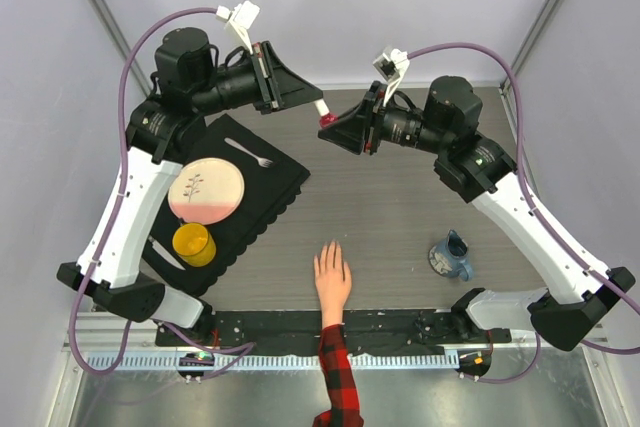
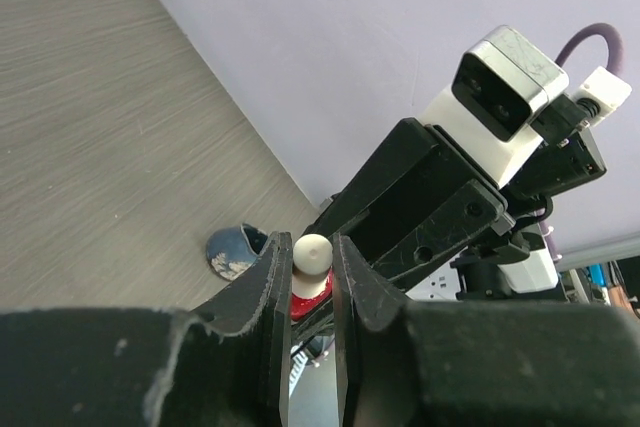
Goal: Paint the nails
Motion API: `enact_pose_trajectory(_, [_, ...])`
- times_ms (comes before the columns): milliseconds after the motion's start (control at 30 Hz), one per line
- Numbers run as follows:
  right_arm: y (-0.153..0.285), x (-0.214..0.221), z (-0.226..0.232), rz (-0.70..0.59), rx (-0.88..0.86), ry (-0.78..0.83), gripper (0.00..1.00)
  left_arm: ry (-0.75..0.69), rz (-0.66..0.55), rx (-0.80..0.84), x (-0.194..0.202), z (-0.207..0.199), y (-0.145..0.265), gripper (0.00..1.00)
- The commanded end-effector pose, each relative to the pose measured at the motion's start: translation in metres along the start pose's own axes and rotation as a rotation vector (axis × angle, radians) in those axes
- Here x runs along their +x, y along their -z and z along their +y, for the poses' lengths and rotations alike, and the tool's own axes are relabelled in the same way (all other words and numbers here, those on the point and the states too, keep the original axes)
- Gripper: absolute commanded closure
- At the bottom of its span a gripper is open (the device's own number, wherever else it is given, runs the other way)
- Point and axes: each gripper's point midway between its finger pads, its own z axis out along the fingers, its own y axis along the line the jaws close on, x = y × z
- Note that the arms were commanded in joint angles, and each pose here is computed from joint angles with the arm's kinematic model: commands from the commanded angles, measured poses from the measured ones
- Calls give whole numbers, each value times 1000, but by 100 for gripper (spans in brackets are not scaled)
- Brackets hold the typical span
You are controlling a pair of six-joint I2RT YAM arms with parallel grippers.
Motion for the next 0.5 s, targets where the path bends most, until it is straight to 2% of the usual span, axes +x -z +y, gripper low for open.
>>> enact_pose_trajectory(0, [8,-26,-2,-67,51,61,99,-35,-75,4,-15,-15,13,100])
enact_pose_trajectory(200, [7,-22,-8,-48,70,70,99,-71,-90,-53,-25,-15,18,100])
enact_pose_trajectory(467, [2,-19,-8,-34,59,75,99,4,-32,-83,-16,-2,10,100])
